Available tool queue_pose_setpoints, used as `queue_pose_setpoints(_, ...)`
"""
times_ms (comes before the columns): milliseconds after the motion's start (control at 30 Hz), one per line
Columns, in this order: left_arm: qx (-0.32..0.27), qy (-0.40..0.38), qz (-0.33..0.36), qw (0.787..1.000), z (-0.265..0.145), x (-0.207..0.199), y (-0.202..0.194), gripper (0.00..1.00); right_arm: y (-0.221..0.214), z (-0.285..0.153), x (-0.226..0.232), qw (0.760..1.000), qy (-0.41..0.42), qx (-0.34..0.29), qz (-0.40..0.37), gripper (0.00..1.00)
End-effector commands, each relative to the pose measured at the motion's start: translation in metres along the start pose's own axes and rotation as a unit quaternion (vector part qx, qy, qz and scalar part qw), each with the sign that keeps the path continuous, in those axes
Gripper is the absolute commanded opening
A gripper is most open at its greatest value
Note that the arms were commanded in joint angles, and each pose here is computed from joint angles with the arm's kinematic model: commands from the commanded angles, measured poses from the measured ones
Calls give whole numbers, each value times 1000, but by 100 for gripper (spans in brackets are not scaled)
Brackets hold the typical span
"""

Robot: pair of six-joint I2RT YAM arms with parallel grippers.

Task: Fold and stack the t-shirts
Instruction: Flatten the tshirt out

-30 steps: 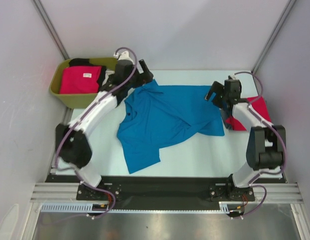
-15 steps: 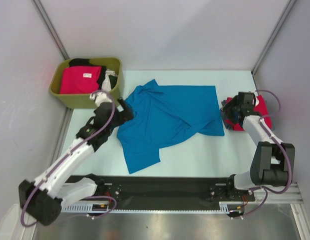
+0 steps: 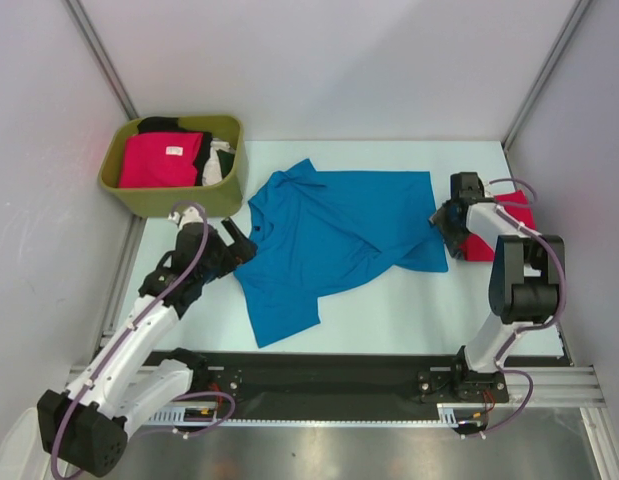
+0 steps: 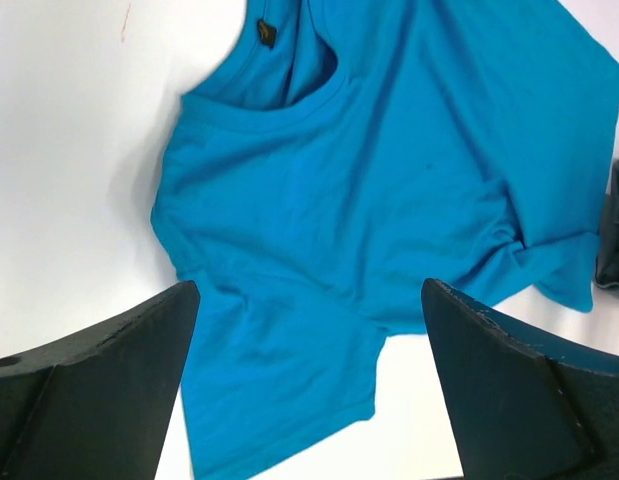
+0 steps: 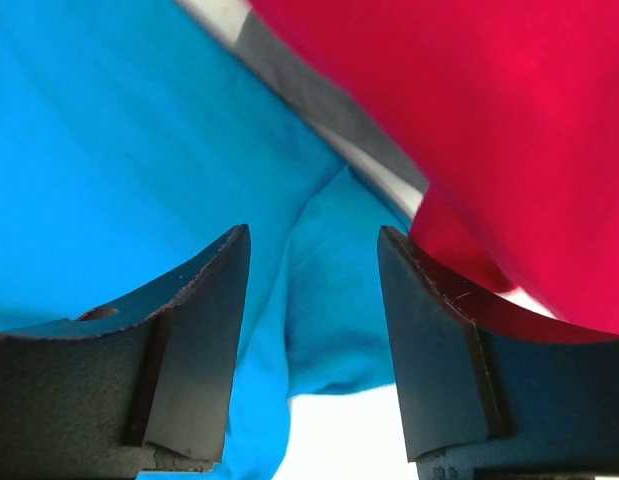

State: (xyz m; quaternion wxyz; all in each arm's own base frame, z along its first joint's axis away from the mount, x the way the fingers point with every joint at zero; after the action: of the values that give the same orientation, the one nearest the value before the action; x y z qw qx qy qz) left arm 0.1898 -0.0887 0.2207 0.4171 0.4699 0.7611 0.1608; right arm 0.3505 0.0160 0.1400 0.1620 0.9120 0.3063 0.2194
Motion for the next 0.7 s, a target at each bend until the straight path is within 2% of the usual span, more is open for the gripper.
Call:
queue_pose_setpoints(0, 18, -10, -20, 1000, -8, 6, -11, 100, 6, 13, 5, 999, -28, -7, 16, 58)
queue_pose_setpoints(233, 44, -13, -37, 998, -7, 15, -28, 100, 3, 32, 2, 998, -55, -1, 26, 54)
queue_pose_setpoints(300, 53, -9, -36, 998, -7, 16, -31, 99, 1, 34, 0, 998, -61, 1, 28, 49)
queue_pose_setpoints(367, 59, -4, -31, 998, -6, 17, -34, 98, 0, 34, -1, 998, -62, 1, 29, 35)
queue_pose_setpoints(500, 68, 14, -21, 997, -6, 20, -36, 98, 1, 23, -3, 997, -66, -23, 28, 21)
queue_pose_setpoints(567, 71, 18, -15, 997, -6, 19, -37, 98, 4, 15, -1, 998, -55, -33, 28, 0)
queue_pose_setpoints(667, 79, 26, -8, 997, -6, 20, -38, 98, 6, 7, 1, 999, -40, -30, 21, 0)
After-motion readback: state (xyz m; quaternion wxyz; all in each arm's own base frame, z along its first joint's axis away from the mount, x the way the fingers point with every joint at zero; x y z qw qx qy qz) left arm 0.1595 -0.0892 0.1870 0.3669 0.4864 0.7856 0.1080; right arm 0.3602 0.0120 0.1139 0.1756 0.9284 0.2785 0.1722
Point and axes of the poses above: each gripper's point midway between its finger pads, its own z axis out along the fingers, its own x axis along the line the jaws close on, y = z × x, the point moved 10 cm from there along -z, back along the fingers, and after that the axes turned 1 degree about z, right-handed, at the moved point
